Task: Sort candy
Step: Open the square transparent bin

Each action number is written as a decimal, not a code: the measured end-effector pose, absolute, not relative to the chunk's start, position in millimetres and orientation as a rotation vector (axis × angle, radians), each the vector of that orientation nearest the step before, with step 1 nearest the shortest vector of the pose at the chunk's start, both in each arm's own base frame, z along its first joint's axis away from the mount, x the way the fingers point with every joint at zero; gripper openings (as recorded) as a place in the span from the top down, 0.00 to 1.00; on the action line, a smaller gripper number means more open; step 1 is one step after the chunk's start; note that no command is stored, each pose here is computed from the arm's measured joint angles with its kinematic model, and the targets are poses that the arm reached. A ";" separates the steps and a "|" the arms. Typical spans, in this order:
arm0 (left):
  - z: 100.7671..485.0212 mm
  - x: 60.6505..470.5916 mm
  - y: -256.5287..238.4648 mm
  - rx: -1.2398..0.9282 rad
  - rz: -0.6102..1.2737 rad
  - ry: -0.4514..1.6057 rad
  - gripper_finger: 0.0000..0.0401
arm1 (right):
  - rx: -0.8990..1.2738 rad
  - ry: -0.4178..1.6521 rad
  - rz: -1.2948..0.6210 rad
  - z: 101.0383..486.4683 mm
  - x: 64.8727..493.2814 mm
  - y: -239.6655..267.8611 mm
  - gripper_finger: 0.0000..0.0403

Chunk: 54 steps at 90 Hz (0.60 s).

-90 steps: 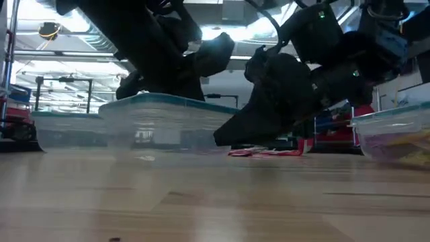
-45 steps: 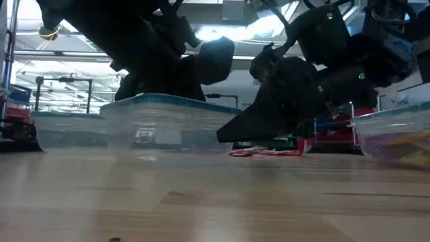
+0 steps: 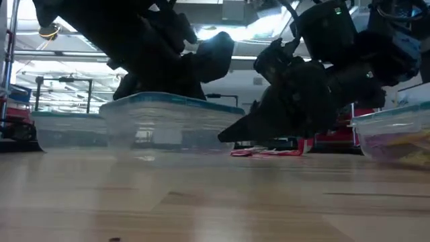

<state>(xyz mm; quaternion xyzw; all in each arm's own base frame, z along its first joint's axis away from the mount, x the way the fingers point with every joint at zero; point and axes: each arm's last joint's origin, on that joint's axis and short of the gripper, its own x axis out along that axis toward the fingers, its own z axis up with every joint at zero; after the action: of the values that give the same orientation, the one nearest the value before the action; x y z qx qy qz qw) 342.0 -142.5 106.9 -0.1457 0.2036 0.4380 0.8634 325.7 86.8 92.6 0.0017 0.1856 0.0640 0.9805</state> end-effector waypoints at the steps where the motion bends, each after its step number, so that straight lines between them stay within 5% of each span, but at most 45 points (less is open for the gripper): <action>1: 106.9 342.0 -142.5 -0.306 0.918 0.427 1.00 | 0.000 0.374 0.133 92.6 325.5 87.5 0.63; 54: 106.7 341.4 -145.3 -0.310 0.902 0.442 1.00 | -0.167 0.367 0.217 91.8 318.3 109.6 0.63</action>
<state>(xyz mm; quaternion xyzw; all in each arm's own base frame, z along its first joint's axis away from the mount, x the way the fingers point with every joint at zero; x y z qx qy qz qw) 341.4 -145.3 106.7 -0.1480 0.2108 0.4307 0.8650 318.3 109.6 91.8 -0.0830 0.1818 0.1078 0.9739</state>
